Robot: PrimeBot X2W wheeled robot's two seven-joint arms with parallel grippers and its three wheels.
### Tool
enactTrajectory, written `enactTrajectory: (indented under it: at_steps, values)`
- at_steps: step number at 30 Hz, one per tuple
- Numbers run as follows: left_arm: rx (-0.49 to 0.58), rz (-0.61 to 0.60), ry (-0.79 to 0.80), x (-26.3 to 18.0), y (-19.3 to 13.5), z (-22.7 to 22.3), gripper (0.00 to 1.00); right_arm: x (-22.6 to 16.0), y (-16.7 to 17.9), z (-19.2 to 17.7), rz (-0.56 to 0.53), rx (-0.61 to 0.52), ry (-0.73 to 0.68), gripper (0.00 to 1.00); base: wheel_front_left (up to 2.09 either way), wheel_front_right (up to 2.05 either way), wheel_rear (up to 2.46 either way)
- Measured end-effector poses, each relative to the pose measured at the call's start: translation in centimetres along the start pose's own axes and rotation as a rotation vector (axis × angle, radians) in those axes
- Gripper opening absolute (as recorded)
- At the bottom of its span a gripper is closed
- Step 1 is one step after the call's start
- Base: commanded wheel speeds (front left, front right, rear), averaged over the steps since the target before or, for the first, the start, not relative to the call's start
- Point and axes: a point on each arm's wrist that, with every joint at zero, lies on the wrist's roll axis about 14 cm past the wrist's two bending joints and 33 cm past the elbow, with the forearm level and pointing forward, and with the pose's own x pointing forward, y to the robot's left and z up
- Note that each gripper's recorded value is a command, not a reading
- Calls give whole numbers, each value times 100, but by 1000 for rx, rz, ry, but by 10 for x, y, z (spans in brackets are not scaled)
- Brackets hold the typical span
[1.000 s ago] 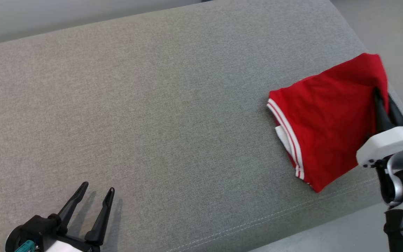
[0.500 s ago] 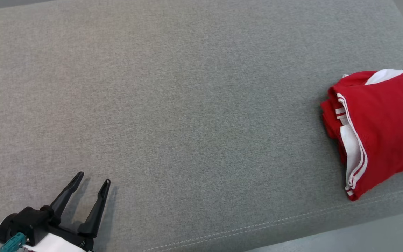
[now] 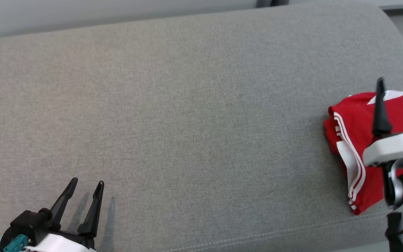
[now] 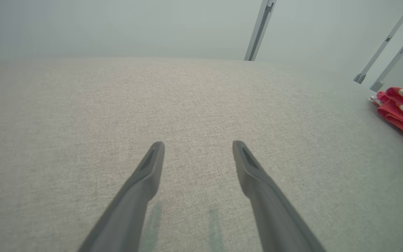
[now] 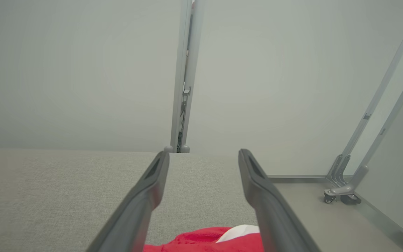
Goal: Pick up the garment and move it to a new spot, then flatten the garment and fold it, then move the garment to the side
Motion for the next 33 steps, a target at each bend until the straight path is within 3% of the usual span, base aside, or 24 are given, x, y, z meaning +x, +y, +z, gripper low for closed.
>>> enactTrajectory:
  at_steps: [23, 33]
  values:
    - [47, 254, -192, -58, 21, 46, 100, -78, 54, -9, 171, 147, 23, 100, 0, 0, 0]
    - [55, 284, -216, -66, 27, 52, 100, -88, 60, -19, 185, 165, 49, 100, 0, 0, 0]
